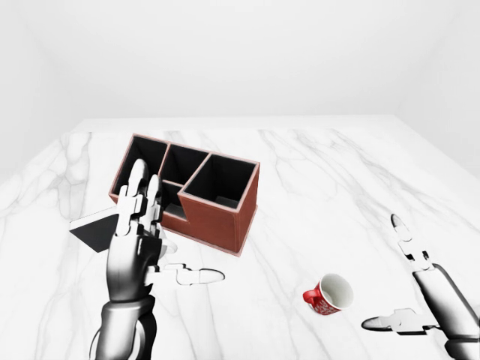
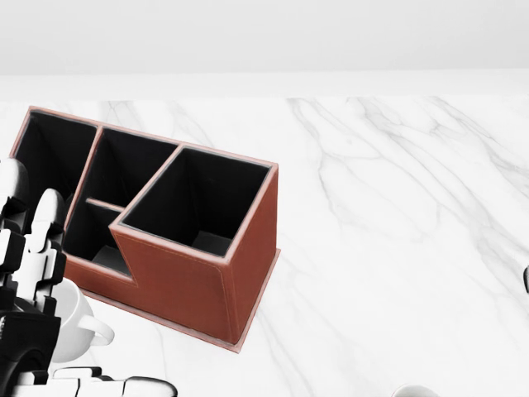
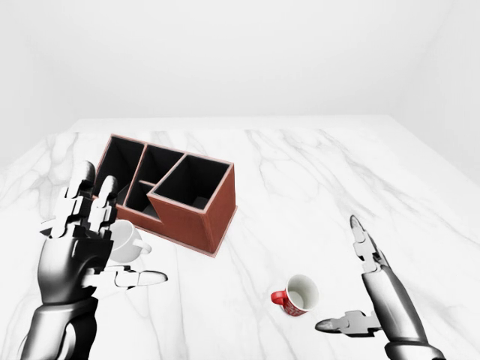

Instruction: Pick up the red mug and place it to the right of the caddy.

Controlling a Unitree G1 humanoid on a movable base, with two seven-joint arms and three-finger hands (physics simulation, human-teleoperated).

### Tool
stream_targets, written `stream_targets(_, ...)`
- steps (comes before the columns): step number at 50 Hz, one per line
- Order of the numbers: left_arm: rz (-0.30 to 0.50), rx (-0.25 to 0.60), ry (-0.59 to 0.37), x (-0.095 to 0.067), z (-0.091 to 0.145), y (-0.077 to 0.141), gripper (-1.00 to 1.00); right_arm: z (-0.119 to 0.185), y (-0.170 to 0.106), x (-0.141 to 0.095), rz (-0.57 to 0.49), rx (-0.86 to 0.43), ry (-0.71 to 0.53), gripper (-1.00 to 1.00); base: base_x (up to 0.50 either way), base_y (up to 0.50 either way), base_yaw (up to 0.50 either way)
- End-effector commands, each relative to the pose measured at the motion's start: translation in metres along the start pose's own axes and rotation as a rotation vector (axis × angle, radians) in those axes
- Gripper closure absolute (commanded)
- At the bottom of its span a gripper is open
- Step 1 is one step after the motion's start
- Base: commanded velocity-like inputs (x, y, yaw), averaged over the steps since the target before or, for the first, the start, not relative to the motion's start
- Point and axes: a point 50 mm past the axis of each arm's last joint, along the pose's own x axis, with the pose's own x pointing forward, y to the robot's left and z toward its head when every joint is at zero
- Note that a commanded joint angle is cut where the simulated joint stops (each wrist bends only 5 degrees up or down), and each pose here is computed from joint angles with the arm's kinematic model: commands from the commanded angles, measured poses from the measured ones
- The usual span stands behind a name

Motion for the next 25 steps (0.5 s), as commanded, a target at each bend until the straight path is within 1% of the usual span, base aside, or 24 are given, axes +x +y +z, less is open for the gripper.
stream_targets(1, -0.003, -0.002, 0.010, 0.001, -0.003, 0.000, -1.00, -0.010, 0.004, -0.002, 0.005, 0.029, 0.051, -1.00, 0.00, 0.00, 0.00)
stream_targets(3, -0.002, -0.003, -0.004, 0.001, 0.000, 0.000, -1.00, -0.011, 0.006, -0.002, 0.012, 0.029, 0.056, -1.00, 0.00, 0.00, 0.00)
stream_targets(7, -0.002, -0.002, 0.004, 0.000, -0.001, 0.000, -1.00, -0.012, 0.007, 0.000, 0.026, 0.020, 0.061, -1.00, 0.00, 0.00, 0.00)
stream_targets(17, -0.003, -0.002, 0.002, 0.001, -0.001, -0.001, -1.00, 0.001, 0.005, 0.013, 0.046, -0.055, -0.003, -1.00, 0.00, 0.00, 0.00)
stream_targets(20, -0.003, -0.003, 0.007, 0.001, -0.002, 0.000, -1.00, 0.010, 0.003, 0.018, 0.040, -0.088, -0.046, -1.00, 0.00, 0.00, 0.00)
stream_targets(25, -0.002, -0.002, -0.002, 0.001, 0.000, 0.000, -1.00, 0.011, 0.004, 0.017, 0.053, -0.096, -0.051, -1.00, 0.00, 0.00, 0.00)
